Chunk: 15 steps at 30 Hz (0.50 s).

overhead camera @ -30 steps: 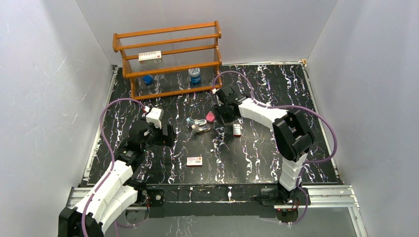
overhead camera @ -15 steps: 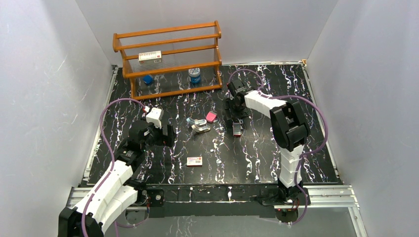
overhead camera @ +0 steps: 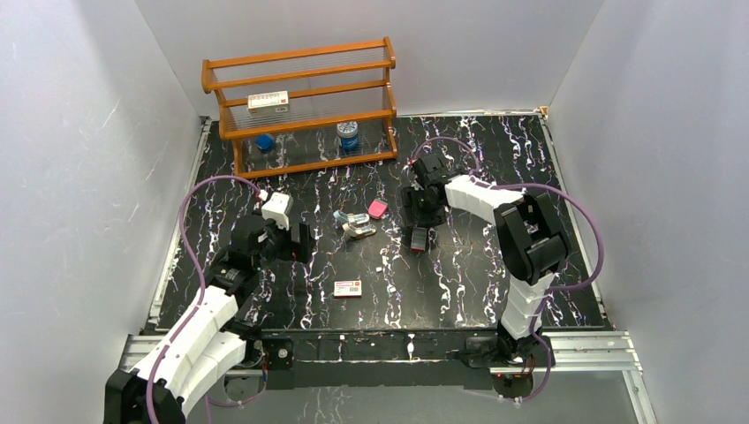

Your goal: Unload the staples from the stapler

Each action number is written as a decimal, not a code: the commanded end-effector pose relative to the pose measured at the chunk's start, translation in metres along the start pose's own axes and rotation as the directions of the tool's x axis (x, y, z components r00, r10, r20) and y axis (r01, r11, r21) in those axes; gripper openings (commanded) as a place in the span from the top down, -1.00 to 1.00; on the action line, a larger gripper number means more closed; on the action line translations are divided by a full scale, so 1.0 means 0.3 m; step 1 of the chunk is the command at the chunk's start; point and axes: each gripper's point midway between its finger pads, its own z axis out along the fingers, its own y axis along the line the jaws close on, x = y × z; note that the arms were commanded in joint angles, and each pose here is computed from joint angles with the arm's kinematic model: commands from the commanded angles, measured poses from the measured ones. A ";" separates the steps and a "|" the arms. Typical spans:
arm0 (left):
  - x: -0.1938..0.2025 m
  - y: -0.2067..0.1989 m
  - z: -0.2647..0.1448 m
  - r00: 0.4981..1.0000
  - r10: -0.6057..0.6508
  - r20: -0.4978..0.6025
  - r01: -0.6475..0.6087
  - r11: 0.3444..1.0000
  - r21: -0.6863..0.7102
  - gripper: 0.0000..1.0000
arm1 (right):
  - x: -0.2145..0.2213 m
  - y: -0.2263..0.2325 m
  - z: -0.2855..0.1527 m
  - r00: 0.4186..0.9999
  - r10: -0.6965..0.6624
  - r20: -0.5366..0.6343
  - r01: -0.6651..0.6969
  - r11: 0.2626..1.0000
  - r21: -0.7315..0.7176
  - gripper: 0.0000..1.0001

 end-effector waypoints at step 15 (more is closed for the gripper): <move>-0.068 -0.008 -0.006 0.999 0.009 0.037 -0.010 1.000 0.011 -0.89 | 0.242 0.192 0.021 0.883 -0.436 -0.173 0.442 0.897 0.000 -0.23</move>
